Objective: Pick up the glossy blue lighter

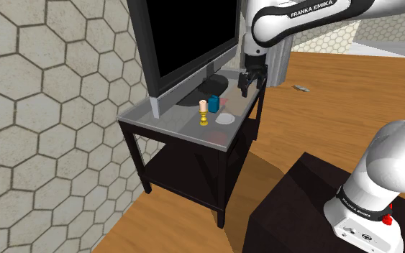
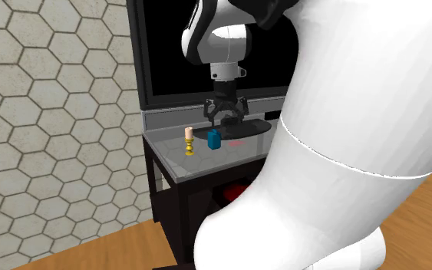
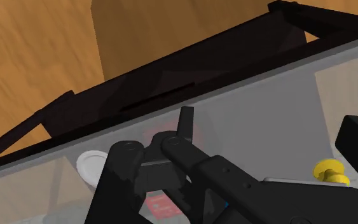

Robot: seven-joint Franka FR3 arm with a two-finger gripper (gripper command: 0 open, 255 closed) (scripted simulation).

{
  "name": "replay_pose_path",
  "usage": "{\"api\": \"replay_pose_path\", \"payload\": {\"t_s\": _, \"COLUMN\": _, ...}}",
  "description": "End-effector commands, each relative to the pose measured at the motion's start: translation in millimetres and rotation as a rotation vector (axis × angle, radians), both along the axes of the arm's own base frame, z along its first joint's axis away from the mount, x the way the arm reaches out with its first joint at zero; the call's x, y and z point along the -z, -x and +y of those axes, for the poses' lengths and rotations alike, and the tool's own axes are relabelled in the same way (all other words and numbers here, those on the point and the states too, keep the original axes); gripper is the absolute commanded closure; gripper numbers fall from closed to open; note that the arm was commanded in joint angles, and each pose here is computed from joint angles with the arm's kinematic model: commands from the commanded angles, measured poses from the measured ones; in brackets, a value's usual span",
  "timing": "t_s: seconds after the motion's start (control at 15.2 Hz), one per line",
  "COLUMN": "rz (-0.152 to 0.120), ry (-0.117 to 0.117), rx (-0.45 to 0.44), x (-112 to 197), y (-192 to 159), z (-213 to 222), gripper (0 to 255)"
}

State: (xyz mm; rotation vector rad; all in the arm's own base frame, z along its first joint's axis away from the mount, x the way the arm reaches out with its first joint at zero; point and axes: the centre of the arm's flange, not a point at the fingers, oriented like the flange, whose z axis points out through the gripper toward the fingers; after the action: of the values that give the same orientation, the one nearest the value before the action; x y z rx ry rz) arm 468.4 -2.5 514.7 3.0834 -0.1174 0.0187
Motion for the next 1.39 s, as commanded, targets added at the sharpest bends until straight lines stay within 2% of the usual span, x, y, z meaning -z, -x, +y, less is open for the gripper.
{"api": "replay_pose_path", "payload": {"t_s": 0.0, "rz": 0.0, "ry": -0.008, "rx": -0.001, "x": 6, "y": -28, "z": -1, "gripper": 0}}
{"api": "replay_pose_path", "payload": {"t_s": 1.06, "rz": 0.007, "ry": -0.069, "rx": -0.01, "x": 60, "y": -231, "z": 4, "gripper": 0}}
{"api": "replay_pose_path", "payload": {"t_s": 1.32, "rz": 0.007, "ry": -0.069, "rx": -0.01, "x": 81, "y": -231, "z": 4, "gripper": 0}}
